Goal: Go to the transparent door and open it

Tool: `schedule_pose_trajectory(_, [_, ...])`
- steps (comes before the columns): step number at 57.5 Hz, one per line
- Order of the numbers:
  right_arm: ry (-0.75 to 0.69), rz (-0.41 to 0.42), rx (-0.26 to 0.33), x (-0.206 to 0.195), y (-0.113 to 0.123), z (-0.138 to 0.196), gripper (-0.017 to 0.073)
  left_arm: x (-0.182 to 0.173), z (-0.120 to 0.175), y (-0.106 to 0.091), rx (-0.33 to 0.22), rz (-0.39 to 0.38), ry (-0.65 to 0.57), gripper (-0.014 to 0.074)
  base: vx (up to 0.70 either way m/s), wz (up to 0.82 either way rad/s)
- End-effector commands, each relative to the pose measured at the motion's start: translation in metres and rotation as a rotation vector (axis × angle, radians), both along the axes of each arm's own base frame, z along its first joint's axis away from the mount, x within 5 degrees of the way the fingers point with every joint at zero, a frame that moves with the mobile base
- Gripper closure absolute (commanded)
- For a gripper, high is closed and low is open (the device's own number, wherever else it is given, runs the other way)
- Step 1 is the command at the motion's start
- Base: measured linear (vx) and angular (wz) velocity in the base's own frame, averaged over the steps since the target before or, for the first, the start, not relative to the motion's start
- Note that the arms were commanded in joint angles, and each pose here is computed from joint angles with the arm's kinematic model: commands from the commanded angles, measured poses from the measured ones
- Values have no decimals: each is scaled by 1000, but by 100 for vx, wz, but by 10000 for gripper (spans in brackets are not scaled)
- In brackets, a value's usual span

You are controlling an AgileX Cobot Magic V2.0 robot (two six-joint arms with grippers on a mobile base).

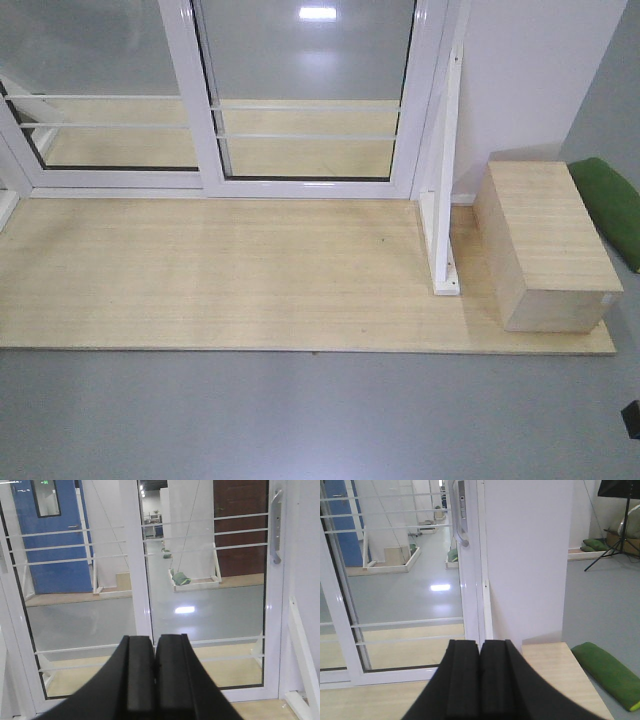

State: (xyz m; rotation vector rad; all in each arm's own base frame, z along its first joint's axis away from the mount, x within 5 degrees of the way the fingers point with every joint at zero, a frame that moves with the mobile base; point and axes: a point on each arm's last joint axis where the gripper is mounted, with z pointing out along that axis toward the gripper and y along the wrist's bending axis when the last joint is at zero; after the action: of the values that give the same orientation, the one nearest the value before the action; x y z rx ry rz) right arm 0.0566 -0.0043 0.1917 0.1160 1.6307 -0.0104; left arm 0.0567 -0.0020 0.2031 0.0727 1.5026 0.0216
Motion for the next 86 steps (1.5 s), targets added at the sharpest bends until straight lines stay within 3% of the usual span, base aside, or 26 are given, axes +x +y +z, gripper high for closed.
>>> schedule_pose_trajectory(1, [-94,-6,-18,-1,0,7,566,-2,4,-1,-6,-16,-73,600,50,4])
schedule_pose_trajectory(86, [-94,-6,-18,-1,0,7,566,-2,4,-1,-6,-16,-73,600,39,-1])
